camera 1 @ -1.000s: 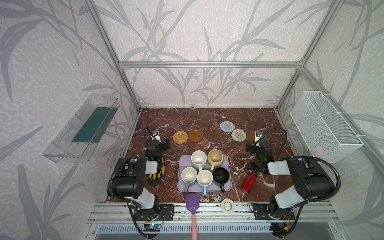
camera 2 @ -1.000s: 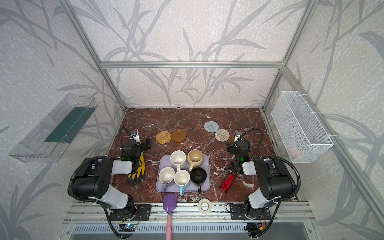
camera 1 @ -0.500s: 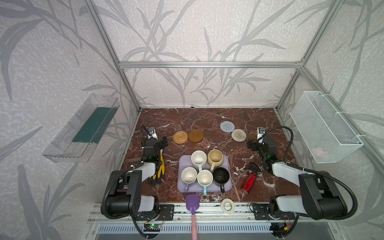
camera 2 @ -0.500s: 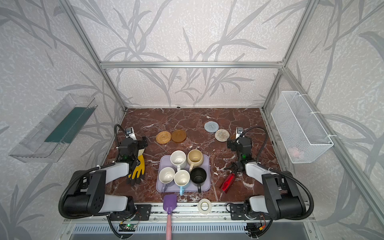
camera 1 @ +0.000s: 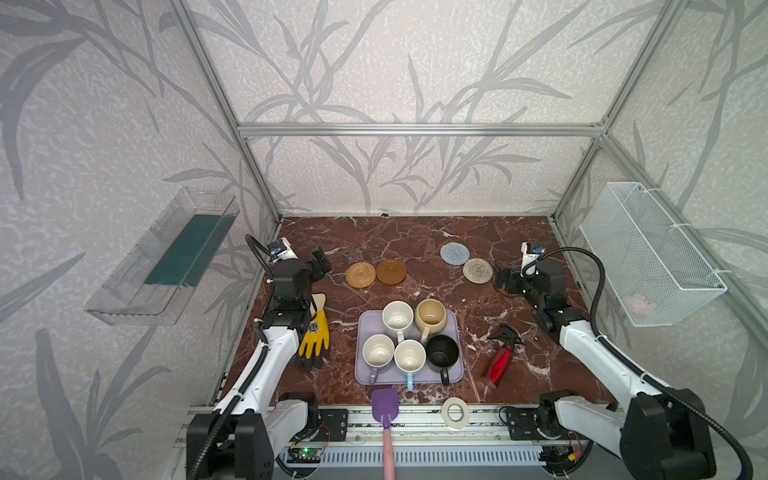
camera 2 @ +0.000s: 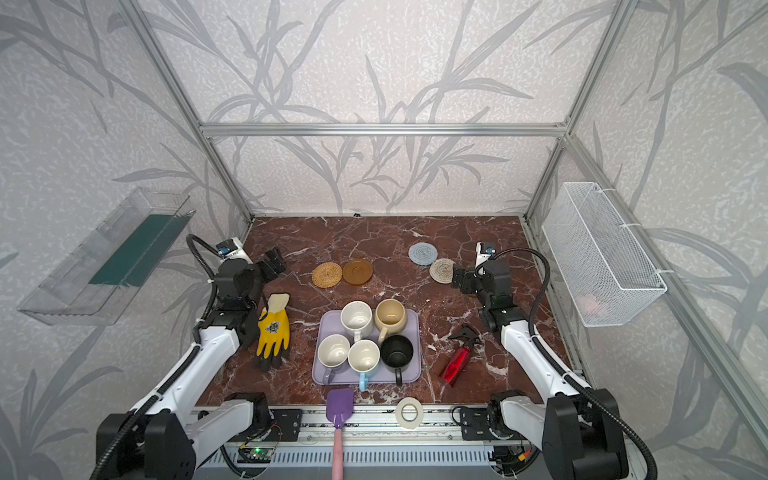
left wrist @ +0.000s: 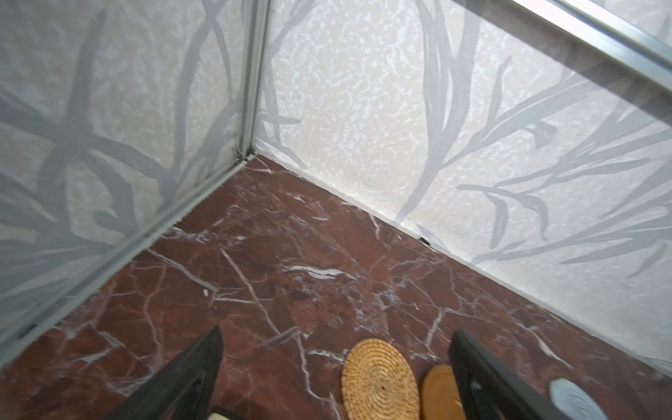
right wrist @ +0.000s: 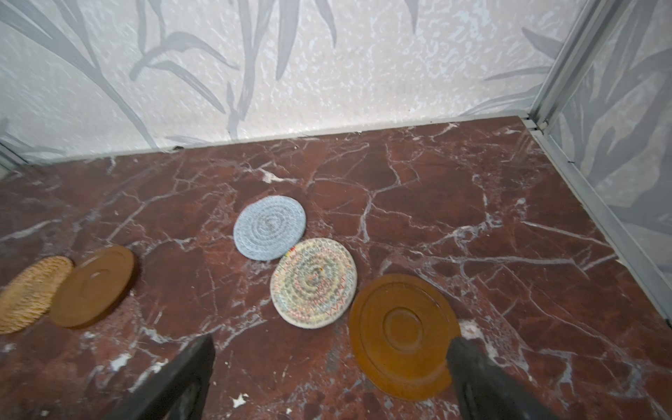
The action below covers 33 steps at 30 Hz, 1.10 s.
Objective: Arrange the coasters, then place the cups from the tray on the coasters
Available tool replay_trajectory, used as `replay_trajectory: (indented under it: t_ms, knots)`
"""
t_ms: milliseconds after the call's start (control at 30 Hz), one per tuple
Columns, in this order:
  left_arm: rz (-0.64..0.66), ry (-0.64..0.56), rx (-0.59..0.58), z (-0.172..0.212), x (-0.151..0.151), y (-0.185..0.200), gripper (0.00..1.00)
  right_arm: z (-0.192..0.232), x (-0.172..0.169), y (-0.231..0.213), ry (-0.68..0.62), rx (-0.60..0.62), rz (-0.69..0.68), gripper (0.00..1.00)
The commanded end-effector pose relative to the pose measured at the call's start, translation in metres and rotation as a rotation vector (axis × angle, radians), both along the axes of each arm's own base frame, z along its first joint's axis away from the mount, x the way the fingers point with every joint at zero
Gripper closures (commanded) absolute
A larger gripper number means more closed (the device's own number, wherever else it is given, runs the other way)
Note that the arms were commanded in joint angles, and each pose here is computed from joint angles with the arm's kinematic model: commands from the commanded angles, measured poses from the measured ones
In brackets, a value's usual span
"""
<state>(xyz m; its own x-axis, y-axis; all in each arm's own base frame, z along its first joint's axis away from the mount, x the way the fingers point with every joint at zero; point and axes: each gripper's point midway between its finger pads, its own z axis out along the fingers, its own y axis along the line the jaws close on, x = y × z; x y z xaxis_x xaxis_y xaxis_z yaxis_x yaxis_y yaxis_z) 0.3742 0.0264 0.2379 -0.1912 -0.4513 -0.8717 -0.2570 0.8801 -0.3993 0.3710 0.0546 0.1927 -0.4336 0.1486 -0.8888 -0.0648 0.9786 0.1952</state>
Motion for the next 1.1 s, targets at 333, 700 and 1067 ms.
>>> replay_trajectory:
  t_ms: [333, 700, 1067]
  knots:
    - [-0.204, 0.283, -0.121, -0.015, 0.012, -0.053, 0.01, 0.002, -0.002, 0.056, 0.211, 0.018, 0.109, 0.01]
    - [-0.241, 0.638, 0.048, -0.085, 0.032, -0.082, 0.07, 0.002, 0.002, 0.14, 0.261, -0.024, 0.319, 0.01]
    - [-0.224, 0.908, 0.105, -0.162, 0.051, -0.082, 0.22, -0.007, 0.004, 0.166, 0.288, 0.029, 0.365, 0.01]
